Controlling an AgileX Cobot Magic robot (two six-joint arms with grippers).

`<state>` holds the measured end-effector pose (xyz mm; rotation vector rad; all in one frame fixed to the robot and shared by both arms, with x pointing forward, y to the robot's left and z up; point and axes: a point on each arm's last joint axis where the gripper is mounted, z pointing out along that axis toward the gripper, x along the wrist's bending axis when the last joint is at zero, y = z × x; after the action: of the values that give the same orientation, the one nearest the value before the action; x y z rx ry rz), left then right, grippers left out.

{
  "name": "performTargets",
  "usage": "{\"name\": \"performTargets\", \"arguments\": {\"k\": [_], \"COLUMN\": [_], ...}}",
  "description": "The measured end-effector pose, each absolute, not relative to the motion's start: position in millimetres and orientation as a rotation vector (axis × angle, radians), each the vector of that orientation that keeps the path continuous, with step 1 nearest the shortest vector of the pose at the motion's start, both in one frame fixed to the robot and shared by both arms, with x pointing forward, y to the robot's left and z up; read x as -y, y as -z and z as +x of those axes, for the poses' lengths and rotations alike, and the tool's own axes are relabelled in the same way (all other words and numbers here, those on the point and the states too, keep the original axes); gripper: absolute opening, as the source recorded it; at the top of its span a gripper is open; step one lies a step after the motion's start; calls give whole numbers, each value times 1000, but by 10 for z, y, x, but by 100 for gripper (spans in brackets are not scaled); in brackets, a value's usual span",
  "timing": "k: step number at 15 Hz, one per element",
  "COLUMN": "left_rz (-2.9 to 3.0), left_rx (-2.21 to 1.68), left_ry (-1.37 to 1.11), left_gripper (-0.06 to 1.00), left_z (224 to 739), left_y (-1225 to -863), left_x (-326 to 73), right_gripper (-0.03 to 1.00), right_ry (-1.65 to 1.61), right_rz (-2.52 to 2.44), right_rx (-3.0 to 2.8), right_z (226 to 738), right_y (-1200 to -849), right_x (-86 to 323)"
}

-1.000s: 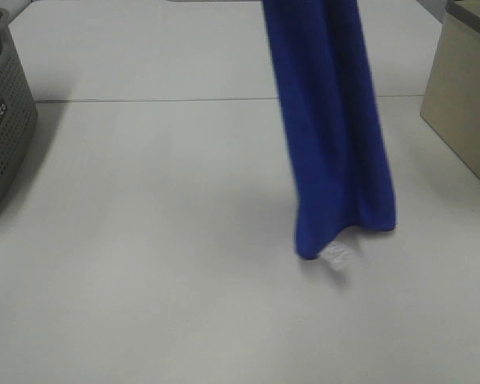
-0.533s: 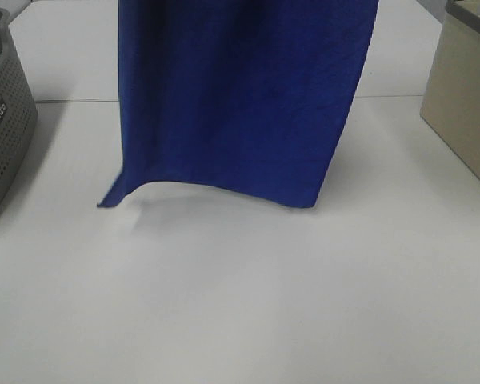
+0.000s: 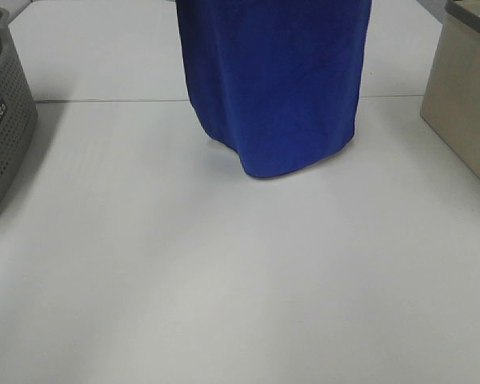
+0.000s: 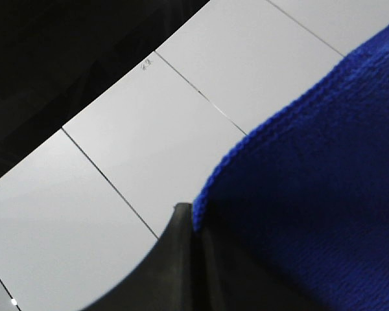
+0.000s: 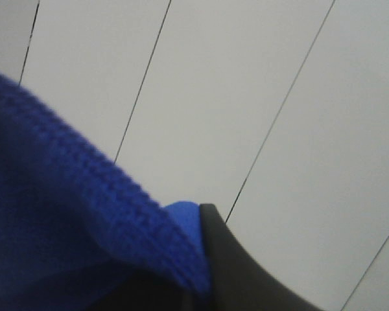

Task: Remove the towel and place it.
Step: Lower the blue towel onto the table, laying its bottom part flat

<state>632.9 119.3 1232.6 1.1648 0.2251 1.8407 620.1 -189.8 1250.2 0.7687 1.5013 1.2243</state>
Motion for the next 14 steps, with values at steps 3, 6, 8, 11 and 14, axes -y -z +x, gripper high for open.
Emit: {"name": "performTargets", "arguments": {"k": [3,6,8,11,14], "left_rz": [1132,1113,1078,1015,1027], "left_rx": [-268,-261,-254,-263,-260], "left_ry": [-1825,-1828,-1845,-1858,-1853], "left_gripper": [0,0,0,0,0], "left_z": [6643,6987,7192,7334,7406], "left_y": [-12240,-12153,-12133,-12209,-12195], "left_x": [-1270,-1282,-1272,-1340,-1368], "right_gripper": [2,2,2,2,2], "right_ry": [-1260,-1273,-1319,-1366,-1376], "right_rz": [792,796,800,790,800], "right_rx": [-1420,-1395,-1348,-1289,-1288], "right_z": [6444,6777,6978,7094,7124], "right_y": [-12349,-12225,-12243,-12323,-12298], "right_x": [1859,1775,1720,1688,1680]}}
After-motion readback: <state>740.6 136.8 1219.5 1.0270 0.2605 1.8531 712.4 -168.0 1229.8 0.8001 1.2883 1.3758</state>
